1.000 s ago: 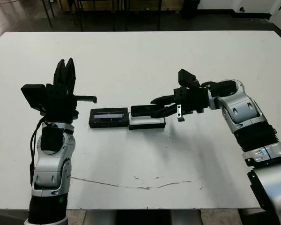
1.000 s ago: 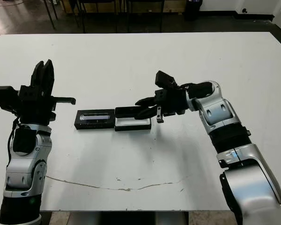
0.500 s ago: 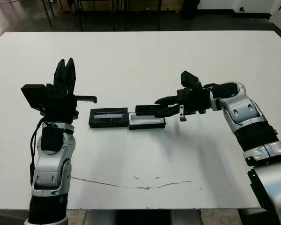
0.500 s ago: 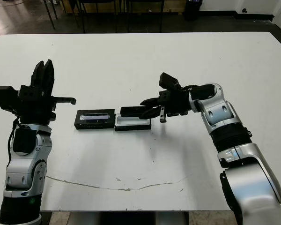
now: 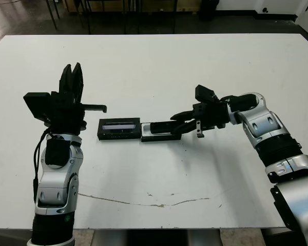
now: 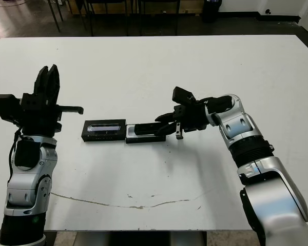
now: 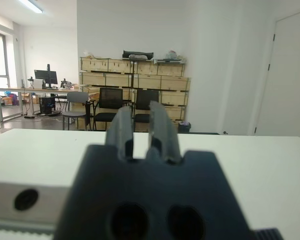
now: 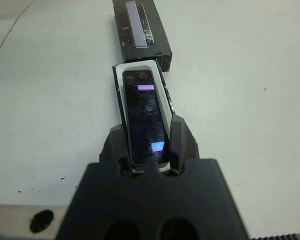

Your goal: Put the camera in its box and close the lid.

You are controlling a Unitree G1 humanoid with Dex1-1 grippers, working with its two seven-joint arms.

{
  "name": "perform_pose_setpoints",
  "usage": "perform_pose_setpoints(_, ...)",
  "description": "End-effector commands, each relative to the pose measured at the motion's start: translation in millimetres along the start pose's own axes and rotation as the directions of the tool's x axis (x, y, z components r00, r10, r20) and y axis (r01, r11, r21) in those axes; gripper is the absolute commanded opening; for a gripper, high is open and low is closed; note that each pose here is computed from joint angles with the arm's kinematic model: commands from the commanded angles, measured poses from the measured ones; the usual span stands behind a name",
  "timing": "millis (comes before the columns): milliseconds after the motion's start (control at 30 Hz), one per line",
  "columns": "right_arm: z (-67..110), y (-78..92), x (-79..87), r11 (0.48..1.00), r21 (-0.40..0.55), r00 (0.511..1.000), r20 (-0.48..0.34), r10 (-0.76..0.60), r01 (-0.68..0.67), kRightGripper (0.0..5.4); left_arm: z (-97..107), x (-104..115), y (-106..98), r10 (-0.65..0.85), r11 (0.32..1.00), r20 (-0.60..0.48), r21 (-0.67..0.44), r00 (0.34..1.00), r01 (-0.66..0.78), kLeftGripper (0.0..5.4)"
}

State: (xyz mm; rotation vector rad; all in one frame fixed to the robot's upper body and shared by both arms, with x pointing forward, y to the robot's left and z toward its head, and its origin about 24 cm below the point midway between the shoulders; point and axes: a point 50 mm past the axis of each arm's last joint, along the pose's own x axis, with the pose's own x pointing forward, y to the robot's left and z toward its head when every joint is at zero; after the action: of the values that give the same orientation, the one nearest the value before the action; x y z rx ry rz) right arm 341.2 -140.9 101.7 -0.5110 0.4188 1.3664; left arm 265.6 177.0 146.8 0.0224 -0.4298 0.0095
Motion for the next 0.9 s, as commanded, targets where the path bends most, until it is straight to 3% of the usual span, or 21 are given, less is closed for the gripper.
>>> perform_pose_setpoints(33,-6.5,1.7,2.8,1.000,0.012,1.000,-0.026,0.015,-0.015,0.09,-6,-5,2,0.003,1.000,-0.033,0.012,0.999,-0.003,0.00)
perform_pose_setpoints(433,-7.2,1.1,12.3,0.999,0.051,1.000,-0.020,0.011,-0.010,0.09,-8,-5,1,0.002,1.000,-0.035,-0.007,0.999,-0.002,0.00)
perform_pose_setpoints(900,5.7,4.4,27.2,0.999,-0.021,0.999,-0.044,0.023,-0.024,0.09,-8,-7,-1,0.009,1.000,-0.037,-0.001,0.999,-0.009,0.00)
